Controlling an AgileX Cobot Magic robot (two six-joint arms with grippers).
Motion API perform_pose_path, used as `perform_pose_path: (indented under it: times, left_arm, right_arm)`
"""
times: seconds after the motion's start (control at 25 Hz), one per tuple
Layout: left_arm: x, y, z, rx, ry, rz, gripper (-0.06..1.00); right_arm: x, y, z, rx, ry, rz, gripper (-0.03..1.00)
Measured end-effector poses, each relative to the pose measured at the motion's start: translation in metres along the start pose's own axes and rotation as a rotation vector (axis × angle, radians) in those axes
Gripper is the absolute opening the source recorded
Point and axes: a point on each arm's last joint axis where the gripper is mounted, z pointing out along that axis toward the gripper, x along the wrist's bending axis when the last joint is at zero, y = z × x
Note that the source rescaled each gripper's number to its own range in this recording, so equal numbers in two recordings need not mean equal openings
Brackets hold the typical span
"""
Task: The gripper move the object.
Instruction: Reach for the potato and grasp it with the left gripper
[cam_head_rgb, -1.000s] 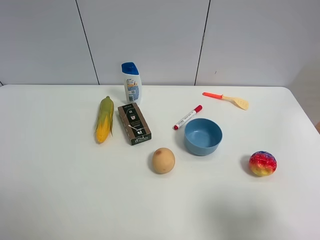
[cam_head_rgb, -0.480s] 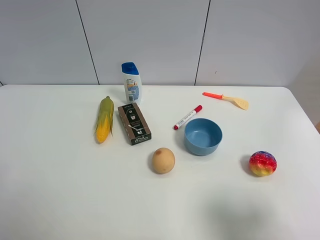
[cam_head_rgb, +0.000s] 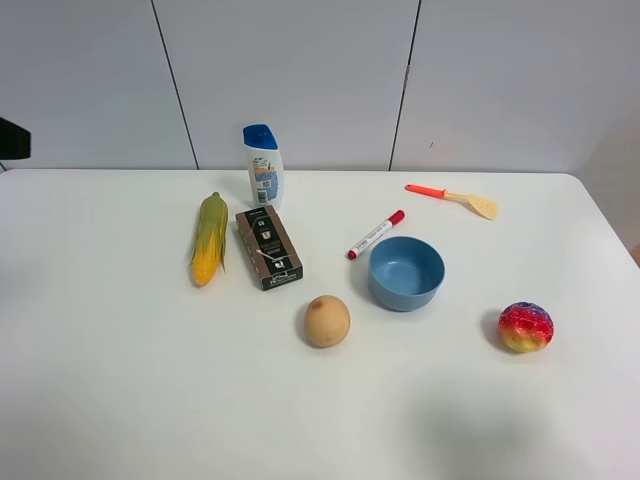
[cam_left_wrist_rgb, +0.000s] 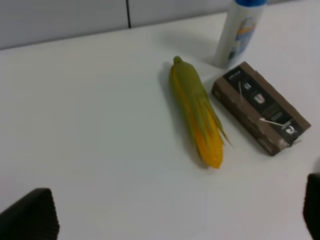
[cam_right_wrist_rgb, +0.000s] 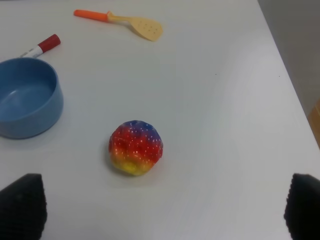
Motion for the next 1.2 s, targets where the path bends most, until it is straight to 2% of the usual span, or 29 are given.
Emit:
perform_pose_path:
  times: [0.12, 0.24, 0.52, 0.72, 1.04, 1.2]
  left_arm:
    - [-0.008, 0.017, 0.03, 0.052, -0.064, 0.034, 1.0]
    - [-0.029, 0.032, 0.055, 0.065, -0.144, 0.09, 1.0]
    - [-0.101, 0.057, 0.098, 0.053, -0.323, 0.204, 1.0]
    - [-0.155, 0.062, 0.116, 0.05, -0.433, 0.271, 1.0]
    - [-0.233, 0.047, 0.139, 0.051, -0.521, 0.478, 1.0]
    - [-0.264, 0.036, 0.147, 0.054, -0.559, 0.544, 1.0]
  right_arm:
    - [0.0, 0.0, 0.0, 0.0, 0.0, 0.0, 1.0]
    - [0.0, 0.0, 0.0, 0.0, 0.0, 0.0, 1.0]
    - [0.0, 0.0, 0.0, 0.0, 0.0, 0.0, 1.0]
    - [0.0, 0.0, 0.0, 0.0, 0.0, 0.0, 1.0]
    - [0.0, 0.0, 0.0, 0.0, 0.0, 0.0, 1.0]
    - [0.0, 0.0, 0.0, 0.0, 0.0, 0.0, 1.0]
